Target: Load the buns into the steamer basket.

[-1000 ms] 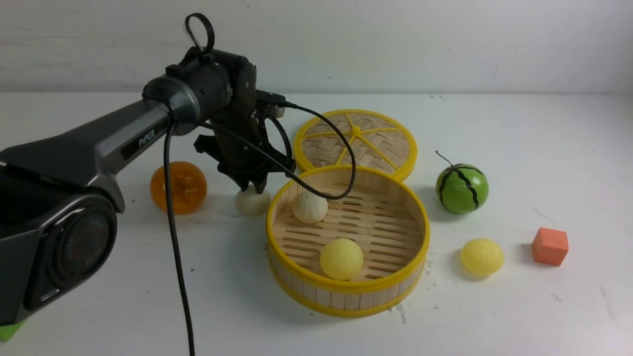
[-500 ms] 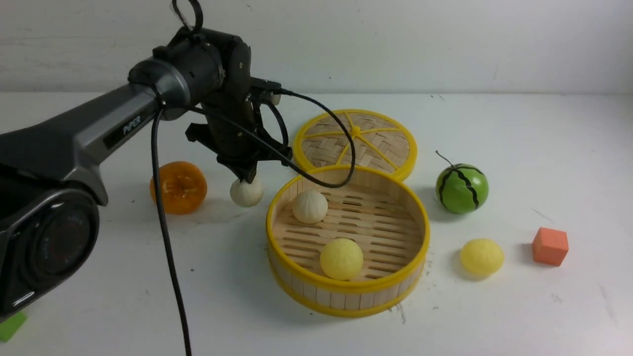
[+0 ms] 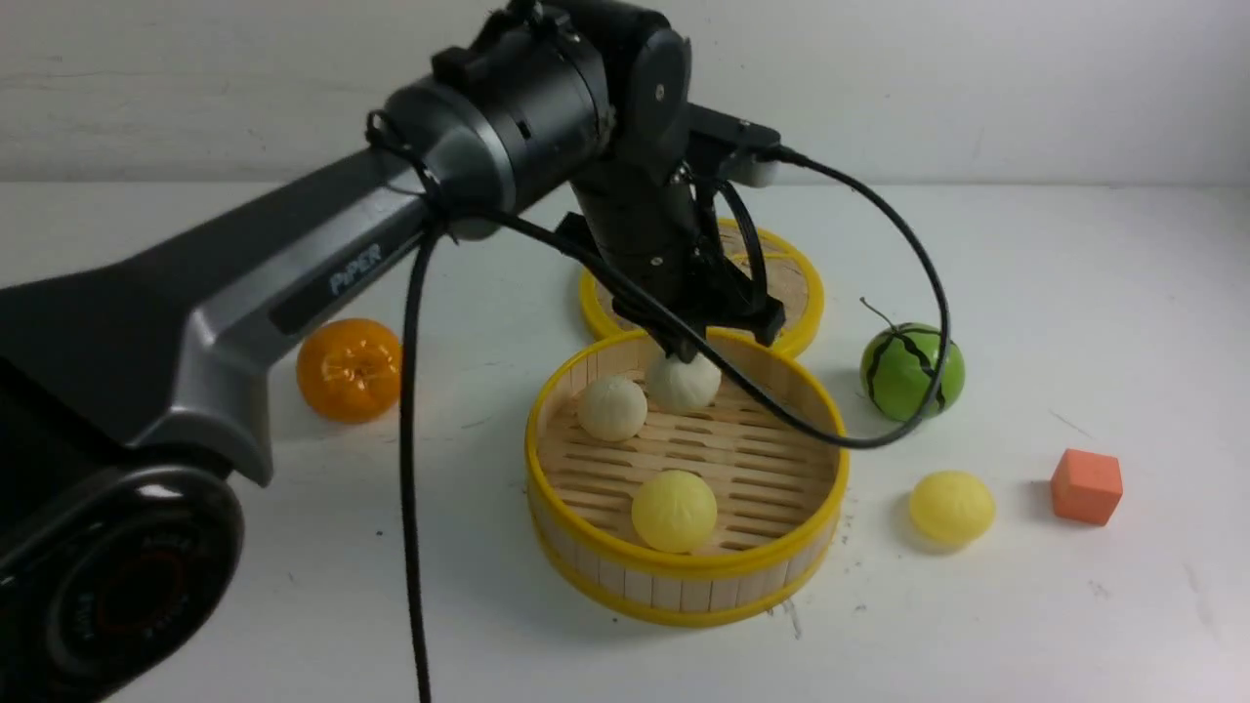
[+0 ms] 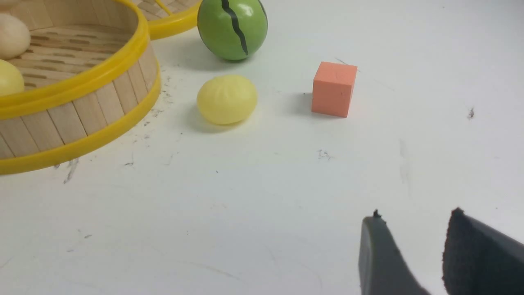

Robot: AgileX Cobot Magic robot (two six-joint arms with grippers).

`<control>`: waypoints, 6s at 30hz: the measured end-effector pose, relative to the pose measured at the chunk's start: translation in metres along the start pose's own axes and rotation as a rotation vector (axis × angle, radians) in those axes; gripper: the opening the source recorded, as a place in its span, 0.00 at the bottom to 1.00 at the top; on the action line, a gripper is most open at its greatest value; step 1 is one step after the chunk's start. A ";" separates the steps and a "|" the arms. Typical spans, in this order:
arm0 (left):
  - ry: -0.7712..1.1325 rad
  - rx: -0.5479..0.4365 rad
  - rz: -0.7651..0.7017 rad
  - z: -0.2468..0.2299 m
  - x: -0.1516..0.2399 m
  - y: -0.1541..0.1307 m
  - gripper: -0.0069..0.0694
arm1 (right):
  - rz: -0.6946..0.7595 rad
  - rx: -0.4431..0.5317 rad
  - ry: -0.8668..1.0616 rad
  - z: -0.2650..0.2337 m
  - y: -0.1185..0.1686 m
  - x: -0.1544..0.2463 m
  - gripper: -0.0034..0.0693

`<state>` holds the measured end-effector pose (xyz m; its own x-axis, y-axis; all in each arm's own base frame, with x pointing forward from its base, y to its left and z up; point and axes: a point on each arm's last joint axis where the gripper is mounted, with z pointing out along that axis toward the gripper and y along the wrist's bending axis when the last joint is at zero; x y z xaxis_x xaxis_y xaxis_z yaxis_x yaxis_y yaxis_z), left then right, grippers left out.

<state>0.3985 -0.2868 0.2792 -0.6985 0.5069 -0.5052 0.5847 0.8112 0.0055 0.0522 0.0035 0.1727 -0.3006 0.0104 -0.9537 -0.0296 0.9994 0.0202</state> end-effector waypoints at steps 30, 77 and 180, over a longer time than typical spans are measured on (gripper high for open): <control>-0.111 -0.003 -0.106 -0.152 0.010 0.001 0.17 | 0.000 0.000 0.000 0.000 0.000 0.000 0.38; -0.907 0.197 -0.346 -0.163 0.391 -0.003 0.07 | 0.207 -0.212 0.502 0.033 0.022 -0.160 0.38; -0.904 0.198 -0.347 -0.162 0.391 -0.003 0.16 | -0.072 -0.350 0.873 0.222 0.163 -0.234 0.52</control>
<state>0.0570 -0.0436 0.2218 -0.3139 -0.2299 -0.9212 0.5232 0.7677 -0.3699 0.3294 0.1716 0.3329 -0.8905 -0.2221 -0.3972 -0.3181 0.9279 0.1943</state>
